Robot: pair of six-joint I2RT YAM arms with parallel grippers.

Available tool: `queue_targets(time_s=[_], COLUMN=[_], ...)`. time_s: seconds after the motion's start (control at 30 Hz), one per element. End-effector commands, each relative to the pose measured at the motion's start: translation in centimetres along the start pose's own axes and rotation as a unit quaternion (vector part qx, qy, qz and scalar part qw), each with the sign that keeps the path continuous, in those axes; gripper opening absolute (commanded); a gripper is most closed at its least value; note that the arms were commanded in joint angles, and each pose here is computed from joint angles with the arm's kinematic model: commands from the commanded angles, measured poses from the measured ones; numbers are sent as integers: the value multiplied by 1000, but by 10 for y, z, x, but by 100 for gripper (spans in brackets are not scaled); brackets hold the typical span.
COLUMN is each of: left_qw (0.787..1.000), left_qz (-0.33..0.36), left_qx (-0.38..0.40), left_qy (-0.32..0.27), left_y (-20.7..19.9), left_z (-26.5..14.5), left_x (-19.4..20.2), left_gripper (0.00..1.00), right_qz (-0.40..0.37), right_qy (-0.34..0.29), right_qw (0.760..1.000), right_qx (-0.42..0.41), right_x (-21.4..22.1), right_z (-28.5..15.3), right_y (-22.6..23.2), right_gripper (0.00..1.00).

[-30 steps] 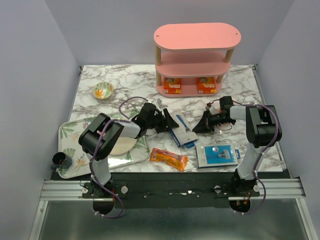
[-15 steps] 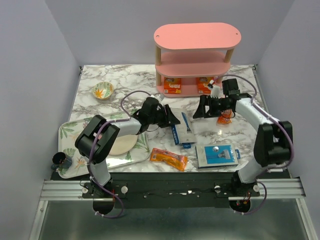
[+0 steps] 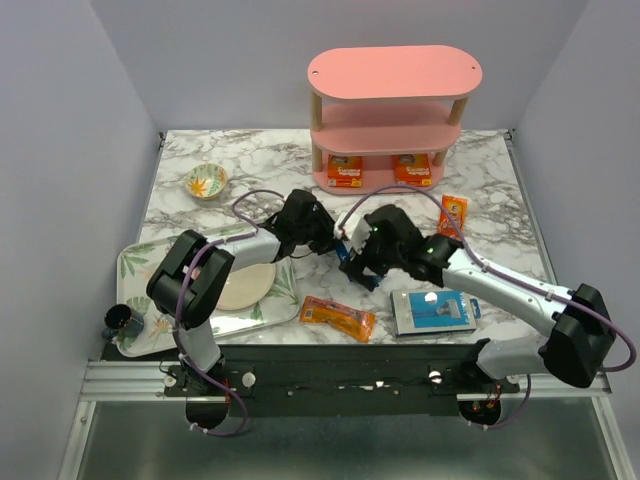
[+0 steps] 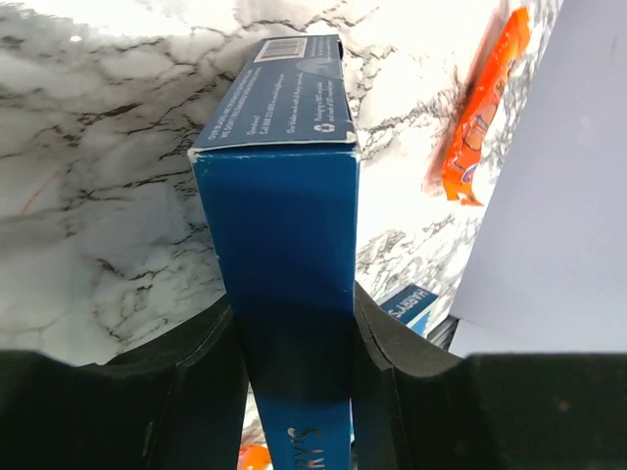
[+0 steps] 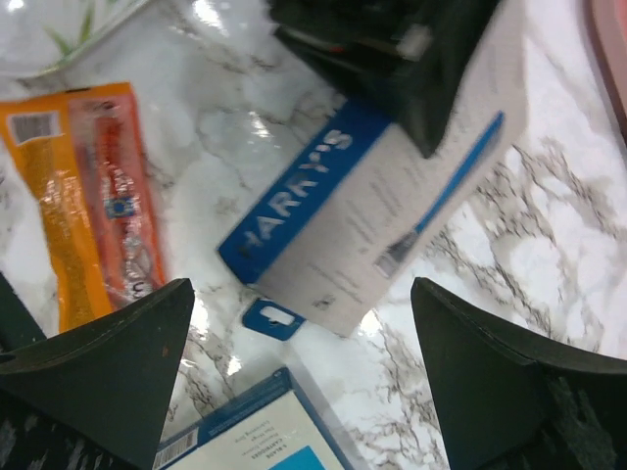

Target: Place and organize the shaving razors onto the shelf

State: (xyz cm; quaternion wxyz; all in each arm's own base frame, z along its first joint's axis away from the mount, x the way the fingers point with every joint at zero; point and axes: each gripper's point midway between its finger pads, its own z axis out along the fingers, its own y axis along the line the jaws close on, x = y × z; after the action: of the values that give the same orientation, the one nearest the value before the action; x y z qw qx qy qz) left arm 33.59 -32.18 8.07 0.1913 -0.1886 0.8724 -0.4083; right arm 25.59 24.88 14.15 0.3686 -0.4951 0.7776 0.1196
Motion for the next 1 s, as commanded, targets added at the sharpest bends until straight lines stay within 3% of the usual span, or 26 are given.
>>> queue_targets(time_s=[0.0, 0.17, 0.33, 0.57, 0.73, 0.83, 0.87, 0.97], left_qw=[996, 992, 992, 991, 988, 986, 984, 982], left_qz=[-62, -93, -96, -113, -131, -148, -153, -169], left_qx=[-51, -67, -61, -52, -55, -61, -63, -64], left_qy=[-50, -53, -59, -57, -56, -56, -58, -58], left_y=[19, 34, 29, 16, 16, 23, 25, 28], left_z=[-13, -20, -23, -17, -19, -21, -22, -23], left_x=[-17, -16, -19, -26, -28, -27, -29, -32], left_gripper=[36, 36, 36, 36, 36, 36, 37, 37], right_qz=[-80, -106, -137, -134, -164, -187, -191, -203], right_qy=[17, 21, 66, 45, 50, 43, 40, 38], right_qw=[996, 994, 988, 990, 984, 979, 978, 976], right_qx=[42, 35, 27, 9, 45, 65, 70, 75], right_x=[-2, -12, 10, -3, 4, 2, 0, -2], right_z=[14, 28, 46, 45, 58, 61, 60, 61], right_y=[3, 14, 17, 26, 14, 6, 3, 0], right_gripper=[100, 100, 100, 100, 98, 82, 67, 47])
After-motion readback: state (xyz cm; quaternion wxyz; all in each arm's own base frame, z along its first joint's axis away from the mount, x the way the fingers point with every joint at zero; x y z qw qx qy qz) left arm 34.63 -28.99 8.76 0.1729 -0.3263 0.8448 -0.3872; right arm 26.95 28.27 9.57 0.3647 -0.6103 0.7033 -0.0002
